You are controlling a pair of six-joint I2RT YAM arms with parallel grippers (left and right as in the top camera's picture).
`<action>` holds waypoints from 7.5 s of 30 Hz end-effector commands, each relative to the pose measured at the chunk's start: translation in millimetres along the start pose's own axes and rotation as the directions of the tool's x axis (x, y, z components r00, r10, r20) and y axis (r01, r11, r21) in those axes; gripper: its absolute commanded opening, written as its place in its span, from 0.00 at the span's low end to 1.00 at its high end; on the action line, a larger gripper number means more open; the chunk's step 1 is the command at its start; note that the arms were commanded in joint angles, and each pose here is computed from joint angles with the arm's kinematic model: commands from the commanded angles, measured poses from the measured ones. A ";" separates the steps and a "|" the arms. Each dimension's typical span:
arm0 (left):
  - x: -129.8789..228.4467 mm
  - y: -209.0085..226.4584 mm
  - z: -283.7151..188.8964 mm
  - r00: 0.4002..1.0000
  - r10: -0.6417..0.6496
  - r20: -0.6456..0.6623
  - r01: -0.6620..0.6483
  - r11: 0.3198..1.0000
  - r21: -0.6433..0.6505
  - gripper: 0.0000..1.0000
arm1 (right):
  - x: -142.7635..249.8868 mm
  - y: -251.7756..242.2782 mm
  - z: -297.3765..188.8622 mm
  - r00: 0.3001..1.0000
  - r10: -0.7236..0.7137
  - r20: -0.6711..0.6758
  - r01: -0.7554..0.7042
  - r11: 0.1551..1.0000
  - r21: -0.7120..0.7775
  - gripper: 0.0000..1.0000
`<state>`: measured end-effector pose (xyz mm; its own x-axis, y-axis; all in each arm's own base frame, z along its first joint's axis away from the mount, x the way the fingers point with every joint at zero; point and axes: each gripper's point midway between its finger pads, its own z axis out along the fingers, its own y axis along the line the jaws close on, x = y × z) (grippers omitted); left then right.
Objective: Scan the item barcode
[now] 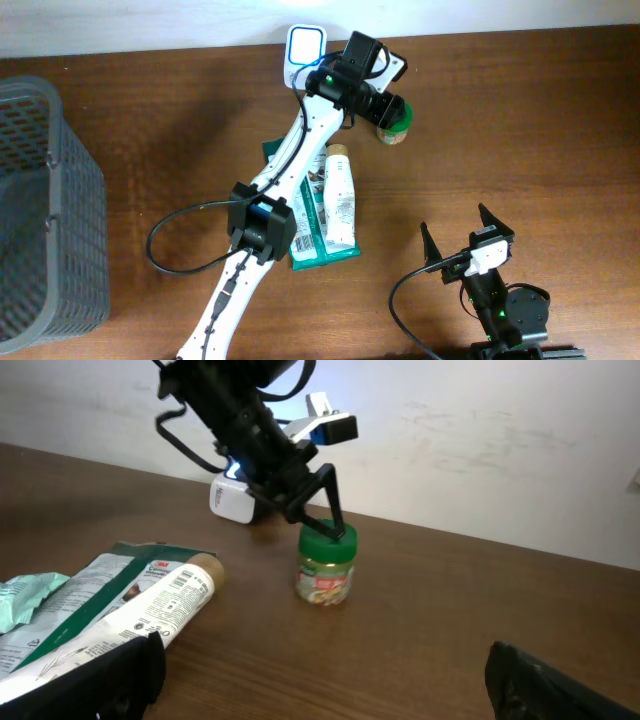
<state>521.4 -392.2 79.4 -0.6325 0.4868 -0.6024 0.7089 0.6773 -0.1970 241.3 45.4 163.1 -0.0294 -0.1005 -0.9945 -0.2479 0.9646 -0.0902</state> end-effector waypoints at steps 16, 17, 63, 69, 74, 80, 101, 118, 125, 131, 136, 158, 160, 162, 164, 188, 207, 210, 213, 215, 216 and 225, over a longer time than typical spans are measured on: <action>11.4 -21.9 -90.8 0.991 0.012 -0.135 -0.026 0.994 -0.103 0.82 | 1.3 1.3 0.0 1.000 0.004 0.000 -0.004 1.000 -0.004 0.98; 3.8 -22.1 -104.9 0.994 0.012 -0.113 -0.026 0.992 -0.124 0.82 | 1.3 1.3 0.0 1.000 0.004 0.000 -0.004 1.000 -0.004 0.98; 180.0 95.0 -285.6 0.661 -0.749 0.037 0.580 0.480 -0.658 0.78 | 1.4 1.3 0.0 1.000 0.004 0.000 -0.004 1.000 -0.004 0.98; 196.5 143.0 -340.1 0.723 -0.690 0.022 0.518 0.521 -0.678 0.80 | 1.6 1.4 0.0 1.000 0.004 -0.001 -0.004 1.000 -0.004 0.98; 208.7 180.4 -363.0 0.752 -0.658 0.027 0.503 0.548 -0.668 0.79 | 1.6 1.4 0.0 1.000 0.004 -0.001 -0.004 1.000 -0.004 0.98; 208.4 191.0 -367.0 0.799 -0.602 0.003 0.494 0.654 -0.573 0.81 | 1.7 1.4 0.0 1.000 0.004 -0.002 -0.004 1.000 -0.004 0.98; 238.5 219.4 -398.2 0.800 -0.599 -0.027 0.426 0.599 -0.677 0.99 | 2.1 1.4 0.0 1.000 0.005 -0.003 -0.005 1.000 -0.004 0.98; 238.5 219.4 -398.2 0.800 -0.599 -0.027 0.426 0.599 -0.677 0.99 | 2.1 1.5 0.0 1.000 0.005 -0.003 -0.005 1.000 -0.005 0.98; 238.5 219.4 -398.2 0.800 -0.599 -0.027 0.426 0.599 -0.677 0.99 | -15.0 10.4 -0.9 0.998 -0.008 0.068 0.012 0.998 -0.059 0.98; 238.5 219.4 -398.2 0.800 -0.599 -0.027 0.426 0.599 -0.677 0.99 | -29.3 14.0 -4.4 0.998 0.020 0.066 -0.014 0.996 -0.086 0.98; 238.5 219.4 -398.2 0.800 -0.599 -0.027 0.426 0.599 -0.677 0.99 | -64.4 19.4 -5.8 0.999 0.029 0.022 -0.026 0.990 -0.142 0.98; 238.5 219.4 -398.2 0.800 -0.599 -0.027 0.426 0.599 -0.677 0.99 | -125.6 37.3 72.4 0.669 0.152 -0.728 -0.462 0.852 -0.247 0.98; 238.5 219.4 -398.2 0.800 -0.599 -0.027 0.426 0.599 -0.677 0.99 | -117.4 46.9 86.0 0.644 0.156 -0.749 -0.522 0.805 -0.281 0.98; 238.5 219.4 -398.2 0.800 -0.599 -0.027 0.426 0.599 -0.677 0.99 | -109.3 53.2 97.8 0.617 0.171 -0.768 -0.551 0.791 -0.266 1.00; 238.5 219.4 -398.2 0.800 -0.599 -0.027 0.426 0.599 -0.677 0.99 | -97.6 63.1 113.7 0.567 0.202 -0.799 -0.566 0.800 -0.199 0.92; 238.5 219.4 -398.2 0.800 -0.599 -0.027 0.426 0.599 -0.677 0.99 | 81.9 270.1 205.3 0.327 -0.017 -0.945 -0.532 0.823 -0.199 0.62; 238.5 219.4 -398.2 0.800 -0.599 -0.027 0.426 0.599 -0.677 0.99 | 112.2 300.3 181.1 0.193 -0.057 -0.980 -0.623 0.764 -0.167 0.04; 238.5 219.4 -398.2 0.800 -0.599 -0.027 0.426 0.599 -0.677 0.99 | 79.7 286.5 186.3 0.227 -0.044 -0.973 -0.651 0.736 -0.186 0.04; 238.5 219.4 -398.2 0.800 -0.599 -0.027 0.426 0.599 -0.677 0.99 | 22.9 262.6 193.3 0.293 -0.001 -0.956 -0.690 0.692 -0.212 0.04; 238.5 219.4 -398.2 0.800 -0.599 -0.027 0.426 0.599 -0.677 0.99 | -23.1 238.8 192.3 0.352 0.042 -0.935 -0.711 0.662 -0.238 0.04; 238.5 219.4 -398.2 0.800 -0.599 -0.027 0.426 0.599 -0.677 0.99 | -42.4 226.8 189.1 0.387 0.053 -0.920 -0.703 0.663 -0.257 0.04; 238.5 219.4 -398.2 0.800 -0.599 -0.027 0.426 0.599 -0.677 1.00 | -156.1 137.8 150.9 0.661 0.169 -0.731 -0.468 0.855 -0.225 0.04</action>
<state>404.7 90.3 193.5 -0.9439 -0.0093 -0.3302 -0.0576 0.9889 0.1369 359.0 254.5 256.0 -0.8492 -0.1199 -0.5143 -0.4109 0.7617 0.5010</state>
